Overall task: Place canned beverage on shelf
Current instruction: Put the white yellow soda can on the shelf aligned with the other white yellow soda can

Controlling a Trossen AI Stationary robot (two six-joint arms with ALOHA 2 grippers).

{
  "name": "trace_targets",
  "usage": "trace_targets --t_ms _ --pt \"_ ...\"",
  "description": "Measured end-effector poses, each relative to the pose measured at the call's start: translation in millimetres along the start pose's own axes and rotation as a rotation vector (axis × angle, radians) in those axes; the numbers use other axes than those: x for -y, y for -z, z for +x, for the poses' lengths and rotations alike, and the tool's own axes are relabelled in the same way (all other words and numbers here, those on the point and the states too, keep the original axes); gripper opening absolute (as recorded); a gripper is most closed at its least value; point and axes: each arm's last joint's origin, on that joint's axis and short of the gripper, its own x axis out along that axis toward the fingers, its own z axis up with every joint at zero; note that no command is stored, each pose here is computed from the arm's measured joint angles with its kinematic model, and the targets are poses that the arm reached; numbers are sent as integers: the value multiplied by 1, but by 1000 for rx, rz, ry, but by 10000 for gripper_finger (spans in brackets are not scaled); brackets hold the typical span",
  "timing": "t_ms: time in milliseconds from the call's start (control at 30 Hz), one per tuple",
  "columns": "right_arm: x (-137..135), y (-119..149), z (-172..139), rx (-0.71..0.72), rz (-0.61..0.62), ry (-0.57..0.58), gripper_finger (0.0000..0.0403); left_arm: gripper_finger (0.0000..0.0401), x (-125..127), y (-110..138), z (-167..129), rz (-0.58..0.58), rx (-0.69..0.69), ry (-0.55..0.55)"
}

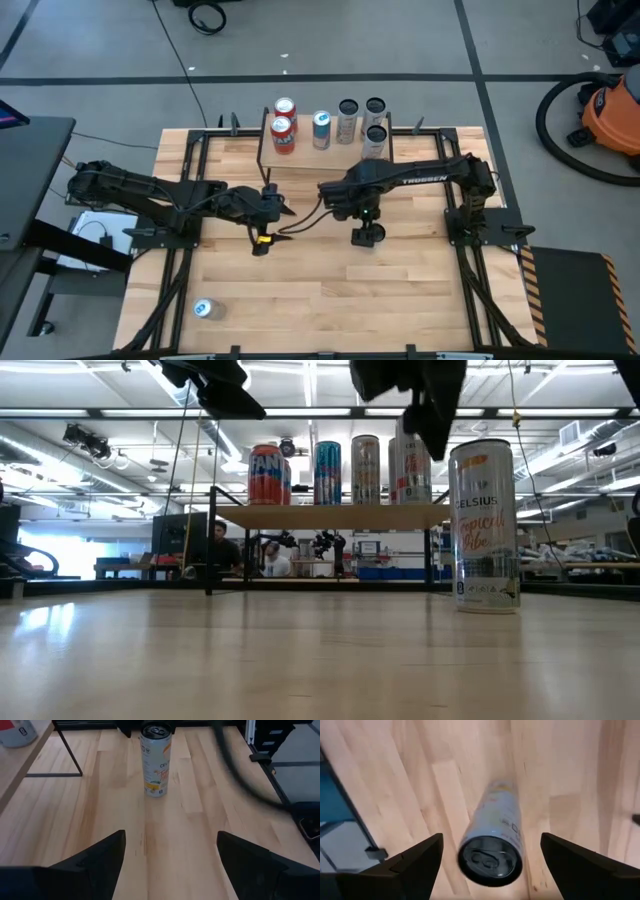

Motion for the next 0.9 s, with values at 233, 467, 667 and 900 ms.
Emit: trace_targets --t_ms 233,467,667,900 --pt "-10 2 -30 88 41 -35 343 316 -1 -3 0 30 28 -22" --pt "-35 15 -68 263 -15 -12 343 316 -1 -5 0 26 49 -26" --pt "-54 40 -98 400 -27 3 343 316 0 -20 -2 -44 211 -14" --pt "-74 59 -111 507 -102 13 343 316 1 -35 -6 14 365 -2"
